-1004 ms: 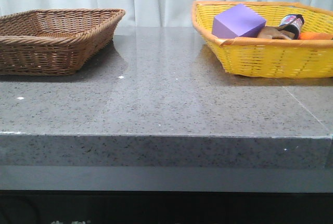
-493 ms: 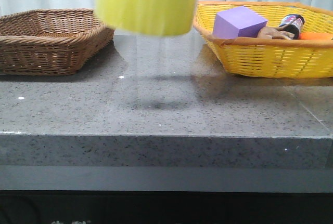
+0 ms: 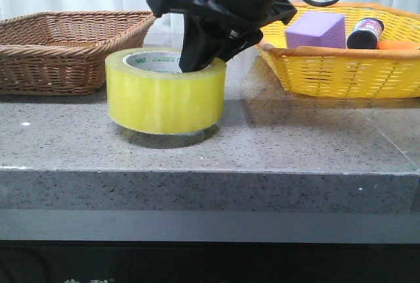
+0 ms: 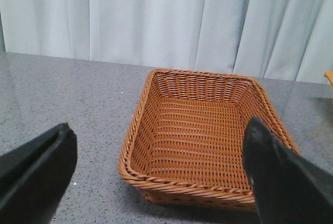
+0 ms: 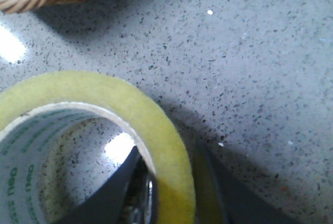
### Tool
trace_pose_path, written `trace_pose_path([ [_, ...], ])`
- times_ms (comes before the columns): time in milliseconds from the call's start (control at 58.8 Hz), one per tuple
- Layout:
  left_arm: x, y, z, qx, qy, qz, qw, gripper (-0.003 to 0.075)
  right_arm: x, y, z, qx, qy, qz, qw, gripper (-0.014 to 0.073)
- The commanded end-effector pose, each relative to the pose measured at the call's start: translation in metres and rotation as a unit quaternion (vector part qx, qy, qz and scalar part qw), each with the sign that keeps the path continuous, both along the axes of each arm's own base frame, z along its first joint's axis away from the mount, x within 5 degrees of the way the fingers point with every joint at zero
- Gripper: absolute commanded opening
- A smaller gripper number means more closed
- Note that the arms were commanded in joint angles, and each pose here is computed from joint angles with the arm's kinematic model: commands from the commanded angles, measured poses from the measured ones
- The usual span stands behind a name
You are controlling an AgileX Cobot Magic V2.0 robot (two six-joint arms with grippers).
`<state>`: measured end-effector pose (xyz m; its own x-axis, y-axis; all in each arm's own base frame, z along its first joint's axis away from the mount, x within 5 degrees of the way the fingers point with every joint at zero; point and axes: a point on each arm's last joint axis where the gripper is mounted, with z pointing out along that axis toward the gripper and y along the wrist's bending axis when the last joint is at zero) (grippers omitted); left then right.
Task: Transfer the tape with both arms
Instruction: 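Lift the tape roll out and carry it toward the table center, then set the tape roll on the table, open and raise the right gripper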
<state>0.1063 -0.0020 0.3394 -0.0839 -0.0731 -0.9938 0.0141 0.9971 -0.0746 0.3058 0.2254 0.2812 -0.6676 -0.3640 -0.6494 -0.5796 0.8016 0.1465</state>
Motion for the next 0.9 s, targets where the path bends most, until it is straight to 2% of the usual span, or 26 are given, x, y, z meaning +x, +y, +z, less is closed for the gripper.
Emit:
trace_pose_path([
  [0, 0.001, 0.0, 0.018, -0.011, -0.053, 0.003, 0.999, 0.0638, -0.002, 0.0, 0.032, 0.044, -0.057, -0.007, 0.997, 0.0111],
  [136, 0.001, 0.0, 0.018, -0.011, -0.053, 0.003, 0.999, 0.0638, -0.002, 0.0, 0.031, 0.042, -0.056, -0.006, 0.998, 0.0134],
  [340, 0.001, 0.0, 0.018, -0.011, -0.053, 0.003, 0.999, 0.0638, -0.002, -0.001, 0.031, 0.039, -0.051, -0.005, 0.998, 0.026],
  [596, 0.001, 0.0, 0.018, -0.011, -0.053, 0.003, 0.999, 0.0638, -0.003, -0.001, 0.033, 0.041, -0.055, -0.005, 0.998, 0.0311],
  [885, 0.001, 0.0, 0.018, -0.011, -0.053, 0.003, 0.999, 0.0638, -0.019, -0.014, 0.084, 0.092, -0.127, -0.01, 0.988, 0.0295],
])
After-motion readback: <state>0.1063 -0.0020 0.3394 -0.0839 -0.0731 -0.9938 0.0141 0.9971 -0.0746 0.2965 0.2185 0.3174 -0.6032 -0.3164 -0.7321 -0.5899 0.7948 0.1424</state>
